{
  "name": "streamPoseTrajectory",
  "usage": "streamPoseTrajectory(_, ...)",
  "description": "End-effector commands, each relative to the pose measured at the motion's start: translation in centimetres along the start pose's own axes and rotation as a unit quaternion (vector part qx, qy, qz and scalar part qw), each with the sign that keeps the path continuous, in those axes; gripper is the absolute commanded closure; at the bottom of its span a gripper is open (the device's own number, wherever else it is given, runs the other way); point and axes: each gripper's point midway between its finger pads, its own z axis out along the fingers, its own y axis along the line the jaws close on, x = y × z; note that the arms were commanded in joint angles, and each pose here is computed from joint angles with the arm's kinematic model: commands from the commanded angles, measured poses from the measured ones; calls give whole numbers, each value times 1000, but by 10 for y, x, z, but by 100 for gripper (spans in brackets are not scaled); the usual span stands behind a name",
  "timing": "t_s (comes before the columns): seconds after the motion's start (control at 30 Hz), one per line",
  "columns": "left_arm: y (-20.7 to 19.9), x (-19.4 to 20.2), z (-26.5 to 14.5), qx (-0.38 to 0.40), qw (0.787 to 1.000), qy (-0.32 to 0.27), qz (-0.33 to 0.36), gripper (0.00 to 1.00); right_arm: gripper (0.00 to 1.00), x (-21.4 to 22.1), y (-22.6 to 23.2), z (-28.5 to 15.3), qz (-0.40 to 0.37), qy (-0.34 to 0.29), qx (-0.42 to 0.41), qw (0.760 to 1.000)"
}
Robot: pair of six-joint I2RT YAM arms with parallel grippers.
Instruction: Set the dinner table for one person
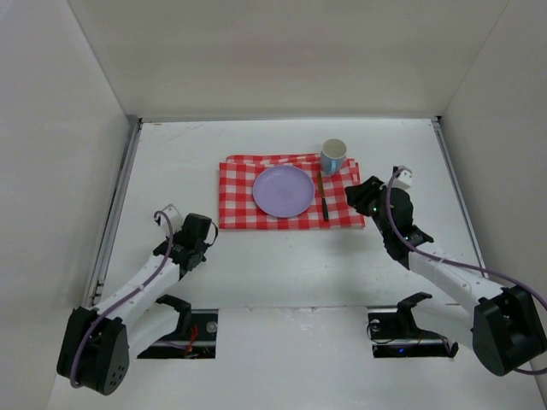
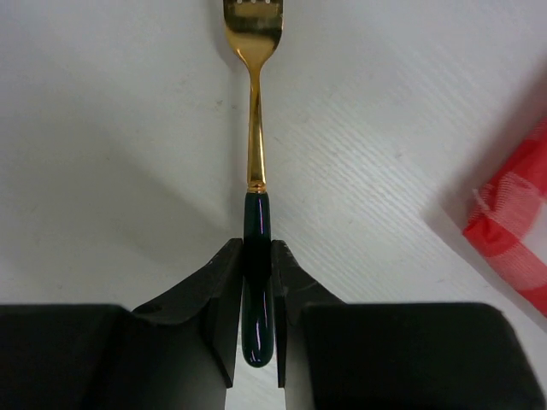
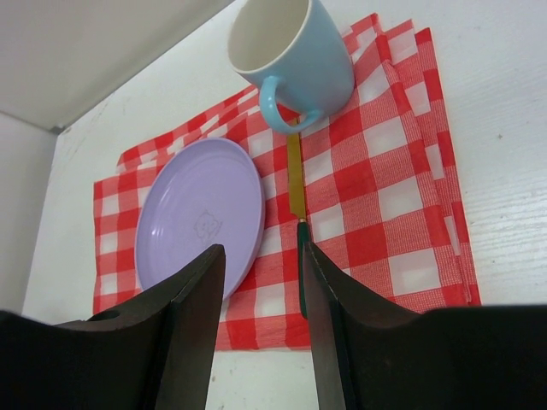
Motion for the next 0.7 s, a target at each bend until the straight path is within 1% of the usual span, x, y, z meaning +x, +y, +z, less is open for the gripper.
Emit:
streamPoseTrajectory(0.0,-41,-38,-25,70,996,-60,2,99,52,-24,18,1,-2,-34,-18,999)
streamPoseTrajectory(0.07,-66,-51,-33,92,992,-87,22,100,52,-24,18,1,-3,-36,-18,999)
streamPoseTrajectory(0.13,-97,-54,-39,116,988,-91,52,100,52,-21,17,3,-2,-32,-17,999)
streamPoseTrajectory(0.23,-147,-51,-44,148,975,-97,137,100,53,-18,16,5,-5,-26,-15,1000)
streamPoseTrajectory(0.37,-195,-42,-55,186,954,-97,214,100,52,-16,15,7,-5,-24,-14,1000)
streamPoseTrajectory(0.47,-206,-43,-48,182,949,-95,238,99,53,-18,16,6,-8,-27,-13,1000)
streamPoseTrajectory(0.57,-212,-44,-31,178,947,-77,256,99,53,-17,15,6,-9,-27,-12,1000)
streamPoseTrajectory(0.67,-215,-41,-16,172,948,-64,262,99,53,-18,17,6,-10,-28,-13,999)
